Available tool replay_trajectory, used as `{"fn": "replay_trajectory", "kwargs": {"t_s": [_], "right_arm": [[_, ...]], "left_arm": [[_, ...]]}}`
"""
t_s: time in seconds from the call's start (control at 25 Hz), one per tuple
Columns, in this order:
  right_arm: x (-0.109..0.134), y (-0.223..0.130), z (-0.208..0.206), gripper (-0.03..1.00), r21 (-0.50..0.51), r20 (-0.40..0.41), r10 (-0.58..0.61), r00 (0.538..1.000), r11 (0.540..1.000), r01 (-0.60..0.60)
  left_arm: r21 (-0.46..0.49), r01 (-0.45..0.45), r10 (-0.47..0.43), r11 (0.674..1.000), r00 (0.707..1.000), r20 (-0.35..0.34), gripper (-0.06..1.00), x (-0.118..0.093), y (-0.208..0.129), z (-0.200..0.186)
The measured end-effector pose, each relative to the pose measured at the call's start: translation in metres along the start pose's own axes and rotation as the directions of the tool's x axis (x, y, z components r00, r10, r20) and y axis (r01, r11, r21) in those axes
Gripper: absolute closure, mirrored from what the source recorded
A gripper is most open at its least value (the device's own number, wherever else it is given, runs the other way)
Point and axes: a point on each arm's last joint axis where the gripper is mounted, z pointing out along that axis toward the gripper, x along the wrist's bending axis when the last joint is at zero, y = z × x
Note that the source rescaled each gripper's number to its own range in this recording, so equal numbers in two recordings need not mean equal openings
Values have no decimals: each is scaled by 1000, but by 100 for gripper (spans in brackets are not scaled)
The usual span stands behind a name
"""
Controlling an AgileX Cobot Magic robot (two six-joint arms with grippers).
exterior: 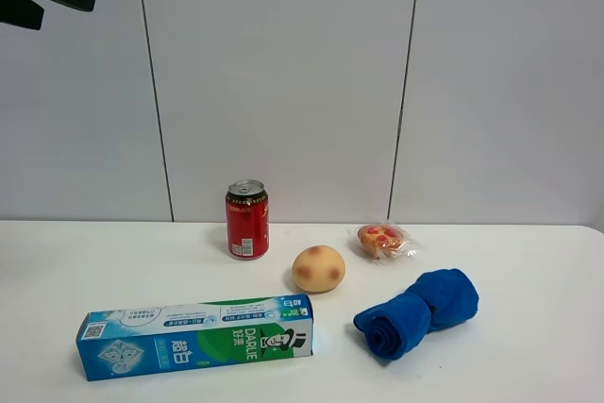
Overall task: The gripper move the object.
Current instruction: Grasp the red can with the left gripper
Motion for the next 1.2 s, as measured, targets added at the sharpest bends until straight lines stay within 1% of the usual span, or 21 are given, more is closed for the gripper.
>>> {"fn": "replay_trajectory", "kwargs": {"t_s": [0.16,0.2,0.28,0.36,0.44,0.48,0.64,0.76,0.92,1.0,1.12,1.2], "right_arm": [[0,0,0,-3,0,0,0,1000,1000,0],[0,0,0,-3,0,0,0,1000,1000,0],[0,0,0,-3,0,0,0,1000,1000,0],[0,0,0,-3,0,0,0,1000,1000,0],[0,0,0,-3,0,0,0,1000,1000,0],[0,0,0,-3,0,0,0,1000,1000,0],[0,0,0,-3,0,0,0,1000,1000,0],[0,0,0,-3,0,0,0,1000,1000,0],[0,0,0,-3,0,0,0,1000,1000,0],[0,0,0,-3,0,0,0,1000,1000,0],[0,0,0,-3,0,0,0,1000,1000,0],[0,0,0,-3,0,0,0,1000,1000,0]], "left_arm": [[16,-20,20,1000,999,-46,-6,6,9,4],[25,-21,23,999,998,-54,-6,4,17,6],[56,6,-2,998,998,-64,-6,1,34,13],[83,12,-6,996,998,-67,-6,-10,57,22],[151,11,1,988,997,-78,-6,-21,69,38],[172,24,-10,985,997,-79,-6,-30,76,45],[293,58,-24,954,992,-121,-6,-52,84,90],[379,76,-20,922,989,-148,-6,-63,77,129],[466,116,-41,877,985,-167,-6,-67,51,186],[514,136,-48,847,983,-180,-6,-63,31,213],[570,152,-47,807,980,-194,-6,-58,4,242],[581,163,-47,797,977,-210,-6,-55,-6,252]]}}
